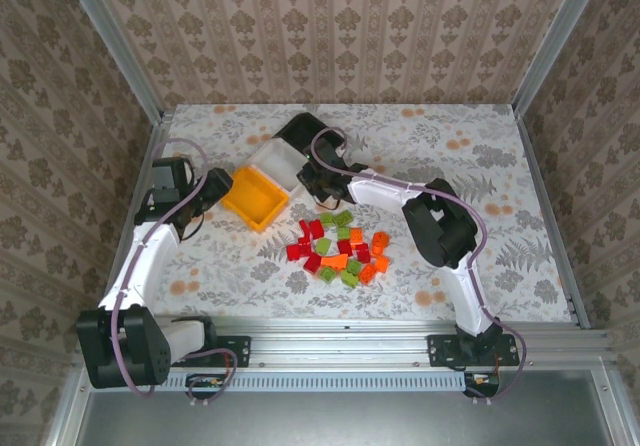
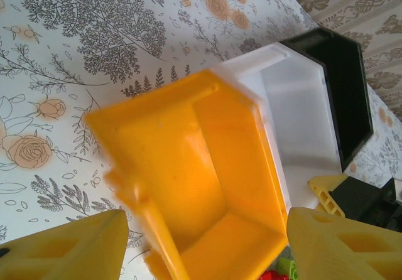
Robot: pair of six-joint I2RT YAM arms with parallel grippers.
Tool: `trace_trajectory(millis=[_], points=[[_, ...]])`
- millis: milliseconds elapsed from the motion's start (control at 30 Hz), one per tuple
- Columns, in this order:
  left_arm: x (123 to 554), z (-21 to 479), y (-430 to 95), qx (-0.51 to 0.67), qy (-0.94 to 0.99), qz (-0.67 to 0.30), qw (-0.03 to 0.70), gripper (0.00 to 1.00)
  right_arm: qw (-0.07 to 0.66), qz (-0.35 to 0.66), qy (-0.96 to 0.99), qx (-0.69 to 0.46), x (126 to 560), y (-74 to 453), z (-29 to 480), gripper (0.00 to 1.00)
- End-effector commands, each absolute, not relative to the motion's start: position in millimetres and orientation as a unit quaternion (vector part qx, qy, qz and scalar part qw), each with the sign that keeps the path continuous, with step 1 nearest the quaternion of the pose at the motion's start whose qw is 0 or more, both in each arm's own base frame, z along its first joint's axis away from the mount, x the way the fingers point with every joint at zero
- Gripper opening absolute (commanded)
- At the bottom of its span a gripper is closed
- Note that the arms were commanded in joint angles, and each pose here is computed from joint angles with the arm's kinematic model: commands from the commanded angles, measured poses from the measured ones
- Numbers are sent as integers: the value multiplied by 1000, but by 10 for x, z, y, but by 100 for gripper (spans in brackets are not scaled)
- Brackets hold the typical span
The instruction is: Sort the legos into containers by color
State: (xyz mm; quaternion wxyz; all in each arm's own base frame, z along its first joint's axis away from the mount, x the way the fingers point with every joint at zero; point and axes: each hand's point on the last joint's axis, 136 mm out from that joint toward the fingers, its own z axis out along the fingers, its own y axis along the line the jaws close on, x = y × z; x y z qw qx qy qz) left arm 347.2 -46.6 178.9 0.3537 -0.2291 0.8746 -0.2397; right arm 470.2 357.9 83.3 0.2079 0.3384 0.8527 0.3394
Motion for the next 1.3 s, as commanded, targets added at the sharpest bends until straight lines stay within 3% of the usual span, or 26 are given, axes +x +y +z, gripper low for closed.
trace_trajectory(millis=[0,167,433,667,933,1267], points=[[3407,1824,-466,-229,874,-247,350,69,221,305,872,311,4842,3446,801,9],[3414,1841,-460,-230,873,-247,352,69,223,308,888,259,5128,3399,963,0],[3428,1883,-448,-231,873,-247,353,69,245,323,902,151,5398,3344,1470,0],[3455,1901,-449,-228,874,-246,352,71,228,305,923,51,5421,2806,1629,0],[3492,1804,-485,-232,875,-256,340,71,198,309,930,33,5515,2139,1579,0],[3515,1737,-488,-231,879,-253,331,71,167,318,933,20,5704,2167,1163,0]])
